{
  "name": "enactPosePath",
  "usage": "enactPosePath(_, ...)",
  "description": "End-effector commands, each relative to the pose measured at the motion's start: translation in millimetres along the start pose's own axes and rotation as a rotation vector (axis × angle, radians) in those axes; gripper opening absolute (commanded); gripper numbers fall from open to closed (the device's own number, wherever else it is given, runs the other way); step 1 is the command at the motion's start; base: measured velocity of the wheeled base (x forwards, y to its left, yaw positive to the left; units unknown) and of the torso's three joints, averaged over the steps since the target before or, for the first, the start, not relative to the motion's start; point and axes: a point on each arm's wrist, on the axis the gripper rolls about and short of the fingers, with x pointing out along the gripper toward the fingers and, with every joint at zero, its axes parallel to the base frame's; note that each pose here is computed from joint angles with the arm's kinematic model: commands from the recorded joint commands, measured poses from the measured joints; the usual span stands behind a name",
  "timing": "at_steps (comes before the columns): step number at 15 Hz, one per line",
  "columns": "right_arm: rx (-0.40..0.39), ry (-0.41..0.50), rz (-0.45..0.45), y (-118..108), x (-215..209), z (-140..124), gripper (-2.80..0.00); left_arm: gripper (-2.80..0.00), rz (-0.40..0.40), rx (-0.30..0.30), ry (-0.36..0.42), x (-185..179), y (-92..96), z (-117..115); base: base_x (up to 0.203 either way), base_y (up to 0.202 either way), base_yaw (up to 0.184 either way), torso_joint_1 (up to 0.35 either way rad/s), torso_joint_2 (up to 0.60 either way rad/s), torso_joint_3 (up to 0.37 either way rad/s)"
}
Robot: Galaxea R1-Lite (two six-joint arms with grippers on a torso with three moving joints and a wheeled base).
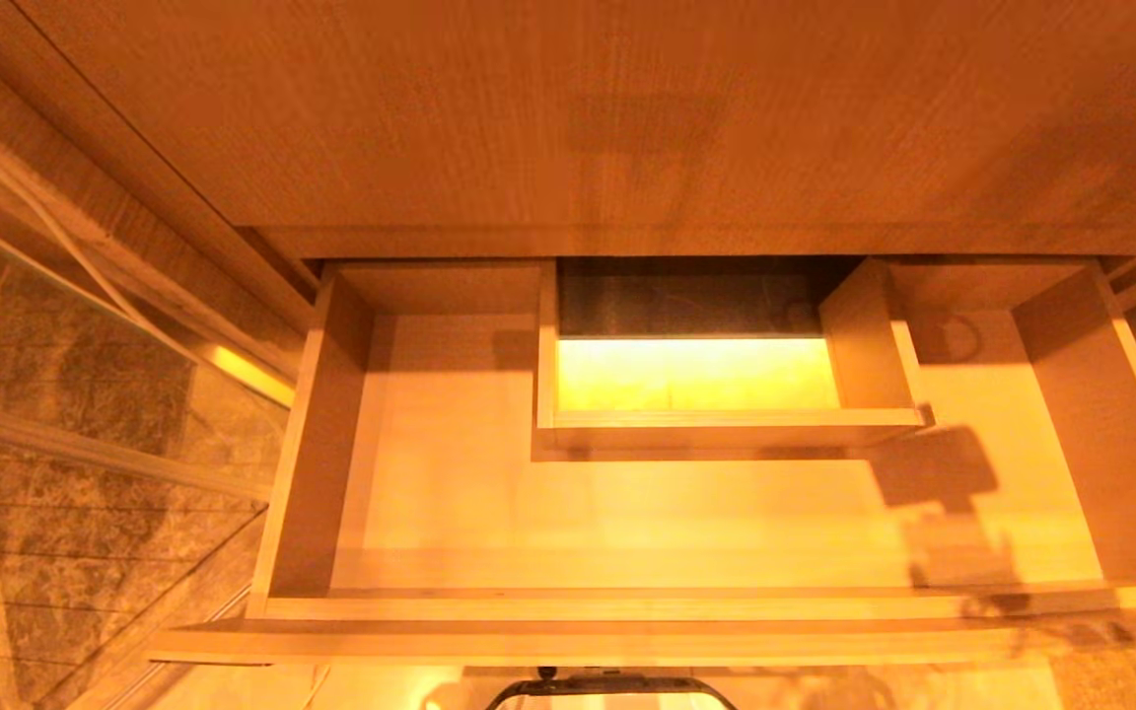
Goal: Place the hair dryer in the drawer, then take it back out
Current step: Put it into the drawer
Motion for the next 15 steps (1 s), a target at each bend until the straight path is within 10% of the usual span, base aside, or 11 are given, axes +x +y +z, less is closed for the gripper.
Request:
enactPosePath(1,0.0,0.009,0.003,0.1,0.7,-0.9,-2.8,-2.8,0.0,-0.001,0.002,0.1,0.0,-0.4,0.0,0.0,0.0,0.032,0.03,0.051)
enactPosePath(15,0.011,0.055,0.015,3.2,2.4,-12.8,-2.8,-2.8,0.0,0.001,0.002,0.1,0.0,-0.4,0.0,0.0,0.0,-0.039,0.13,0.099)
